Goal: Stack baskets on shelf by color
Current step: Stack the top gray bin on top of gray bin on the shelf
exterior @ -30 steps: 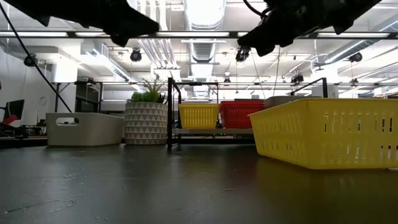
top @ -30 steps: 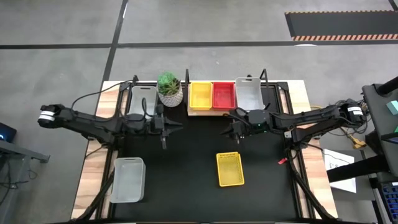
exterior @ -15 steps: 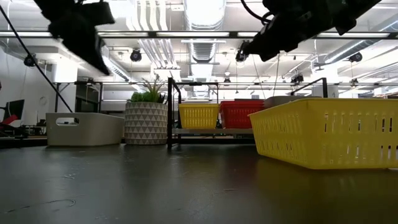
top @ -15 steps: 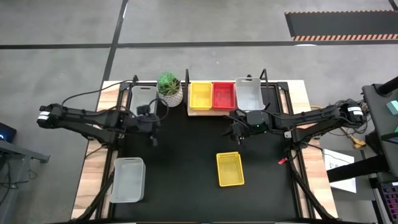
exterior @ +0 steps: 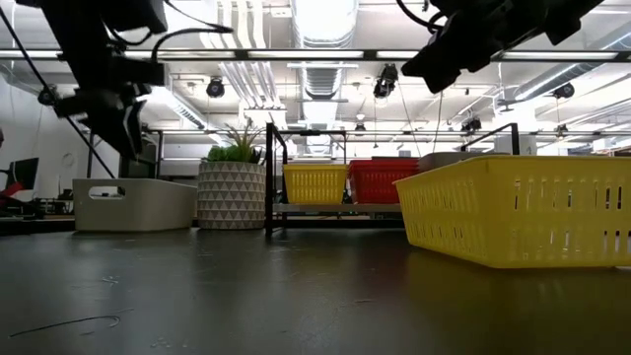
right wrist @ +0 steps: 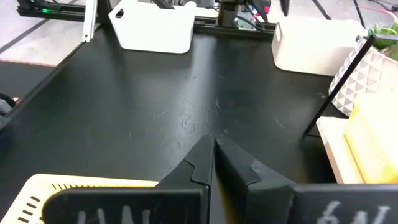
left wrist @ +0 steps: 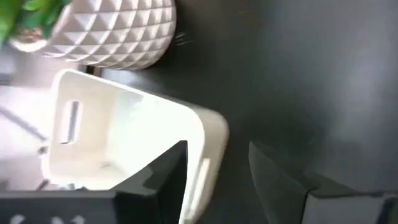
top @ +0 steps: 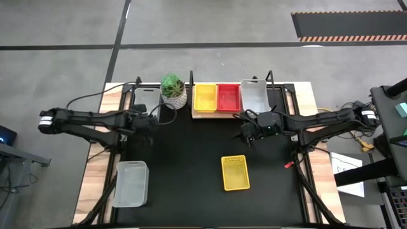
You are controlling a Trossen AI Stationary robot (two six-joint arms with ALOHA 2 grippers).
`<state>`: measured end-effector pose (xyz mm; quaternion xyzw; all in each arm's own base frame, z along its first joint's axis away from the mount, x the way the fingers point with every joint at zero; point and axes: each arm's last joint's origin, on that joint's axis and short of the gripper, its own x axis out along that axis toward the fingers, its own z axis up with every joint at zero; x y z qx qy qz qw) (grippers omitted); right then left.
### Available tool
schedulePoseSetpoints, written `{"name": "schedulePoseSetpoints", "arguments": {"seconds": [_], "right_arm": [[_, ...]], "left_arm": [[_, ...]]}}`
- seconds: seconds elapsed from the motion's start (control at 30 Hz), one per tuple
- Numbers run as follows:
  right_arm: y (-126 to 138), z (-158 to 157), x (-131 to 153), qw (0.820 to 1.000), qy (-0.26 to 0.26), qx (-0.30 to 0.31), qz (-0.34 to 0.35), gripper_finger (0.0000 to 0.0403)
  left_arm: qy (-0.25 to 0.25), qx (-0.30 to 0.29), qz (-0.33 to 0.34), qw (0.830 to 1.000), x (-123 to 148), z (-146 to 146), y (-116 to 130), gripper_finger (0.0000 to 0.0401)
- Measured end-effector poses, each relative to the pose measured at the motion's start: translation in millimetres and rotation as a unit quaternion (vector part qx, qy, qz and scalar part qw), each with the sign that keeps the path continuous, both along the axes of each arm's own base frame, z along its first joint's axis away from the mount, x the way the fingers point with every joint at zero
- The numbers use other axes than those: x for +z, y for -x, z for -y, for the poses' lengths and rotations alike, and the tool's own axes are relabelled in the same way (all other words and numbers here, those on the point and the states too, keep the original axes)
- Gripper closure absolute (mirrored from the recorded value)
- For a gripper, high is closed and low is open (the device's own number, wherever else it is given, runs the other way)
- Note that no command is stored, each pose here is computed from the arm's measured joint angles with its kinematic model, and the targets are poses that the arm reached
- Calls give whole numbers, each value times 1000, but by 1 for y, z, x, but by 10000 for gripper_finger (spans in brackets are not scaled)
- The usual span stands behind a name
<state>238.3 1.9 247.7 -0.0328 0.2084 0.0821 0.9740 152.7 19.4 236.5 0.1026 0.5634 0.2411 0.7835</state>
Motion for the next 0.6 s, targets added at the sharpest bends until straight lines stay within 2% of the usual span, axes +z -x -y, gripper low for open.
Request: {"name": "schedulePoseSetpoints", "arguments": {"seconds": [0.13,0.6], "right_arm": [[3,-2,-1,1000,-8,0,-13,394],[6,-9,-10,999,-13,13,-34,394]], "left_arm": [[-10,12,-27,1000,-6,-7,-3,242],[16,41,-102,994,-30,-28,-18,241]]}}
